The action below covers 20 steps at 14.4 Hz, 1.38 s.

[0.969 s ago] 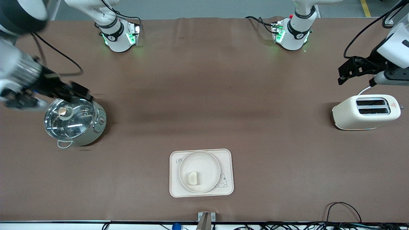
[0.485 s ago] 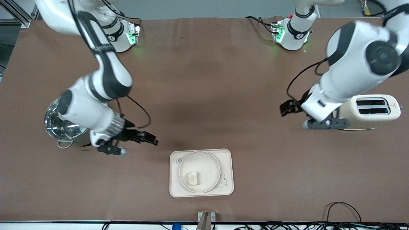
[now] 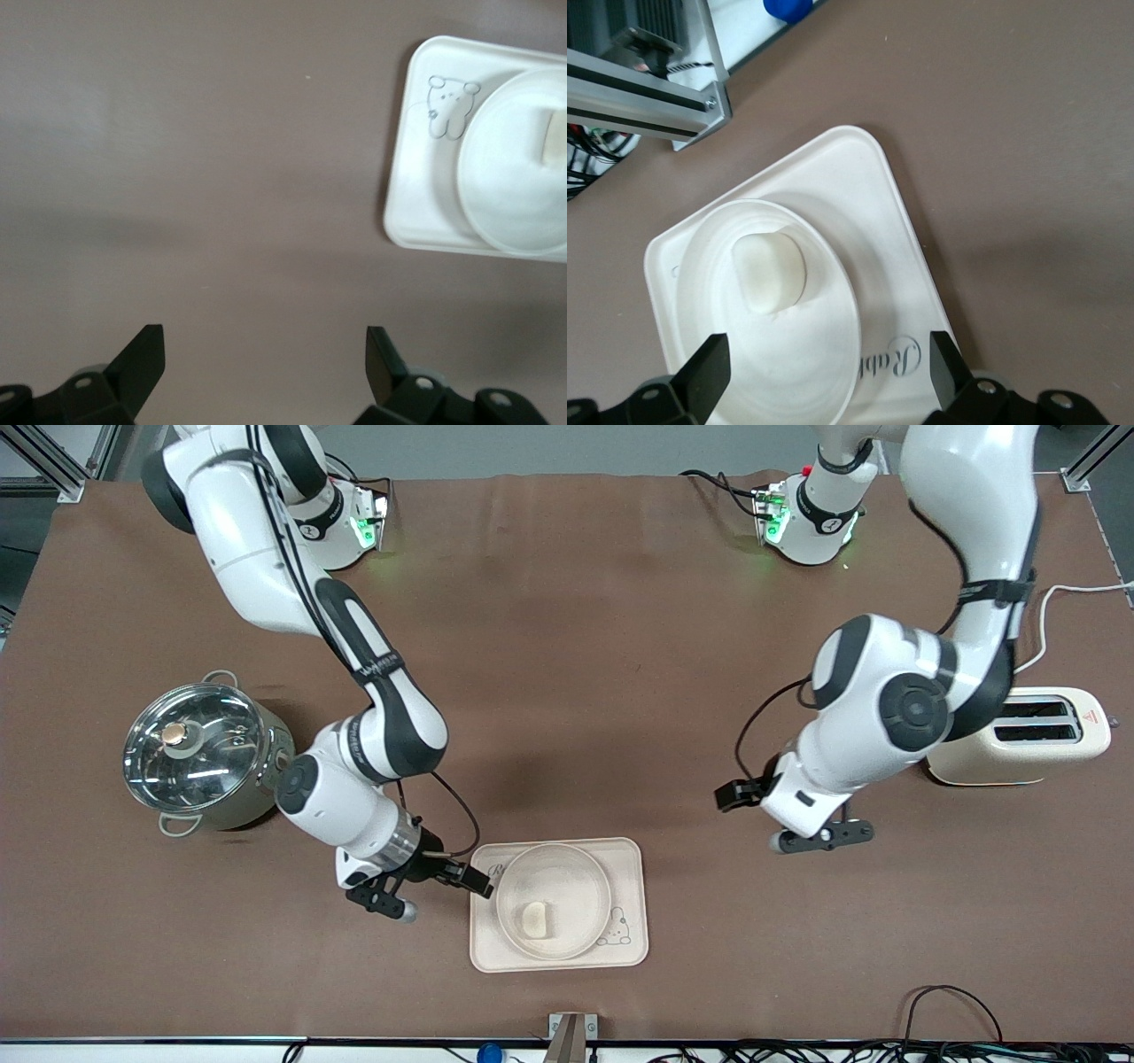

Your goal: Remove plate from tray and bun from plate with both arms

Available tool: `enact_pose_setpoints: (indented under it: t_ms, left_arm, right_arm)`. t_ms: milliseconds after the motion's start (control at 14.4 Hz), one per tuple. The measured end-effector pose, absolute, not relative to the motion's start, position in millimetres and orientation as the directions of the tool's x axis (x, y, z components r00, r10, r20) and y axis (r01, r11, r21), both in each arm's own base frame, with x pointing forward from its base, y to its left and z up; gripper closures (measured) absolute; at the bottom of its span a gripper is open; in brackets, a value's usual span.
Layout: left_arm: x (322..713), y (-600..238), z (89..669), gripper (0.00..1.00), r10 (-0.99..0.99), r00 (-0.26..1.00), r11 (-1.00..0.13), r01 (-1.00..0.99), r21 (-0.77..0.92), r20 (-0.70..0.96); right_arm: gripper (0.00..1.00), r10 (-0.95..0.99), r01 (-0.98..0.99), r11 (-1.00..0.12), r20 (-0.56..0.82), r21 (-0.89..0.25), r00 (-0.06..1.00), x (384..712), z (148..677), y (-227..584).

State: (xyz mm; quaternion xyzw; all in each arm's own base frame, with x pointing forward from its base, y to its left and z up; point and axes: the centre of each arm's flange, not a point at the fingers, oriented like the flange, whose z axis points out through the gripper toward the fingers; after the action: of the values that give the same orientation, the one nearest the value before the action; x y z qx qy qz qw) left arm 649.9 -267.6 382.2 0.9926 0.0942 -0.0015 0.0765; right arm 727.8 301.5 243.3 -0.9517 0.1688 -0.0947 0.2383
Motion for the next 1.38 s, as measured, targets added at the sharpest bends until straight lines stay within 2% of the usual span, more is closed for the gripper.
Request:
enact_pose_setpoints:
  t_ms: [69, 208, 277, 346, 415, 485, 554, 900, 969, 1246, 1385]
  left_arm:
    - [647, -282, 376, 0.00, 0.200, 0.980, -0.967, 0.200, 0.156, -0.017]
    - [641, -299, 364, 0.00, 0.203, 0.979, -0.967, 0.205, 0.154, -0.027]
    - [640, -305, 357, 0.00, 0.202, 0.979, -0.966, 0.203, 0.158, -0.024]
    - [640, -311, 350, 0.00, 0.201, 0.979, -0.965, 0.201, 0.166, -0.016]
    - [641, -314, 343, 0.00, 0.205, 0.979, -0.964, 0.204, 0.172, -0.010]
    - [642, -317, 338, 0.00, 0.211, 0.978, -0.962, 0.209, 0.177, -0.007]
    - [642, -320, 333, 0.00, 0.214, 0.977, -0.961, 0.211, 0.181, -0.004]
    - [635, -342, 320, 0.00, 0.232, 0.973, -0.954, 0.227, 0.195, 0.002]
    - [634, -344, 320, 0.00, 0.241, 0.971, -0.952, 0.236, 0.196, 0.001]
    - [627, -358, 321, 0.00, 0.271, 0.962, -0.943, 0.267, 0.200, -0.005]
    - [627, -359, 323, 0.00, 0.289, 0.957, -0.937, 0.284, 0.202, -0.007]
  right_arm:
    - [0.02, -0.355, -0.266, -0.834, 0.102, -0.483, 0.929, 728, 232, 310]
    - [0.13, -0.322, -0.233, -0.852, 0.119, -0.468, 0.939, 729, 212, 326]
    - [0.13, -0.308, -0.219, -0.861, 0.128, -0.459, 0.943, 729, 204, 331]
    - [0.19, -0.300, -0.212, -0.866, 0.132, -0.453, 0.945, 729, 199, 333]
    - [0.29, -0.293, -0.204, -0.869, 0.137, -0.450, 0.946, 729, 196, 334]
    - [0.29, -0.278, -0.189, -0.875, 0.144, -0.445, 0.950, 729, 192, 334]
    - [0.33, -0.253, -0.164, -0.884, 0.153, -0.438, 0.955, 729, 189, 334]
    - [0.89, -0.186, -0.088, -0.903, 0.198, -0.421, 0.963, 728, 173, 332]
    - [0.96, -0.178, -0.074, -0.903, 0.211, -0.424, 0.961, 729, 177, 333]
    - [0.95, -0.156, -0.035, -0.899, 0.246, -0.436, 0.957, 733, 199, 341]
    - [0.95, -0.137, -0.018, -0.895, 0.236, -0.445, 0.962, 723, 208, 356]
